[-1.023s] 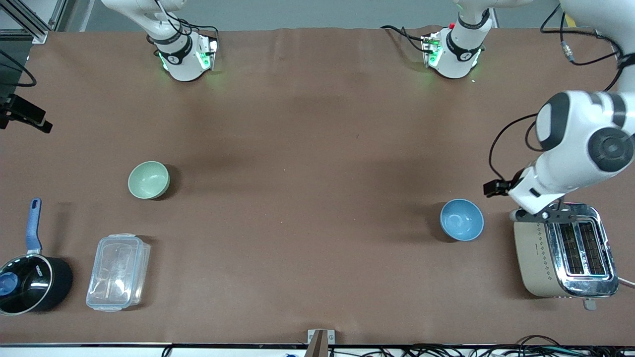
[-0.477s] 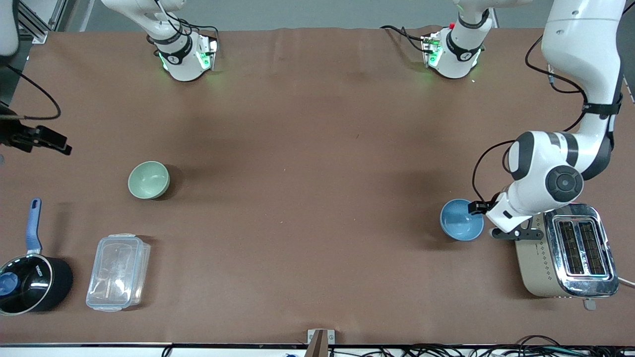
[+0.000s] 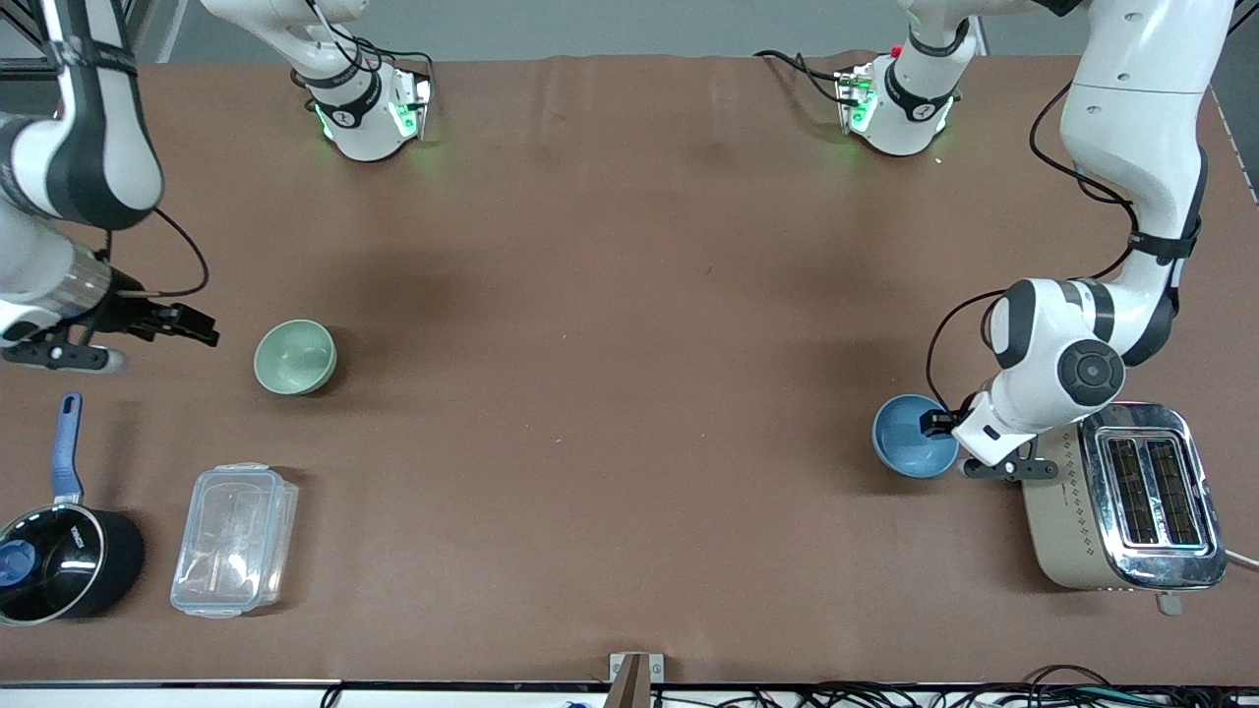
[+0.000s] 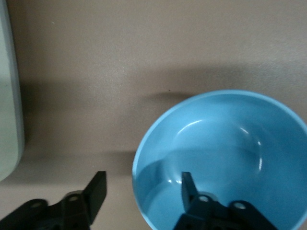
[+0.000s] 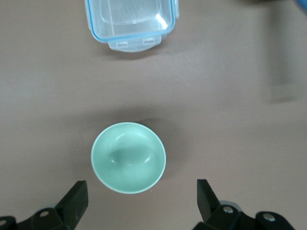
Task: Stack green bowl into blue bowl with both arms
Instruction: 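Grasp the blue bowl with the left gripper while the right gripper reaches the green bowl, then slide the blue bowl with the left gripper while the right gripper lifts the green bowl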
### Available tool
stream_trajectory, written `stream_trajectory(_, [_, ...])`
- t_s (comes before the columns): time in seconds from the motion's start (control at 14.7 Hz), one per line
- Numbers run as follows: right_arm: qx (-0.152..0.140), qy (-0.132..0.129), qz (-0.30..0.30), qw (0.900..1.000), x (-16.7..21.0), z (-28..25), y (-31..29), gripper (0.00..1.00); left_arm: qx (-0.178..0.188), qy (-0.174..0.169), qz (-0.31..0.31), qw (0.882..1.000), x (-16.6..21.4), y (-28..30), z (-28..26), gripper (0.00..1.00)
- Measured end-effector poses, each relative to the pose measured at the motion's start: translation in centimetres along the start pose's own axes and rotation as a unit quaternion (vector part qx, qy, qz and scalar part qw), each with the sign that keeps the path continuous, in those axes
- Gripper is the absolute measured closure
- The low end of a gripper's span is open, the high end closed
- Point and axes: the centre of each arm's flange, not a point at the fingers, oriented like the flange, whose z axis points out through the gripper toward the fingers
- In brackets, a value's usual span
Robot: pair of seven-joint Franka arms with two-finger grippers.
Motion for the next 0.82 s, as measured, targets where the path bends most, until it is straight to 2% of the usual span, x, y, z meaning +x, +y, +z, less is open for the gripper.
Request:
stream_trajectory(0.27, [0.032, -0.034, 0.008, 0.999, 0.0, 6.4, 1.2, 0.00, -0.001, 0.001, 0.000, 1.000, 0.1, 0.0, 0.2, 0.77])
stream_trajectory(0.41, [0.054, -0.044, 0.009, 0.998, 0.0, 8.8, 2.1, 0.00, -0.002, 0.008, -0.001, 1.000, 0.3, 0.1, -0.2, 0.94])
stream_trajectory(0.68, [0.106, -0.048, 0.013, 0.993, -0.3, 12.4, 4.1, 0.00, -0.004, 0.020, 0.000, 1.000, 0.8, 0.7, -1.8, 0.95])
stream_trajectory(0.82, [0.136, -0.048, 0.017, 0.989, -0.6, 14.2, 5.0, 0.00, -0.013, 0.025, -0.012, 1.000, 1.1, 2.8, -2.8, 0.95])
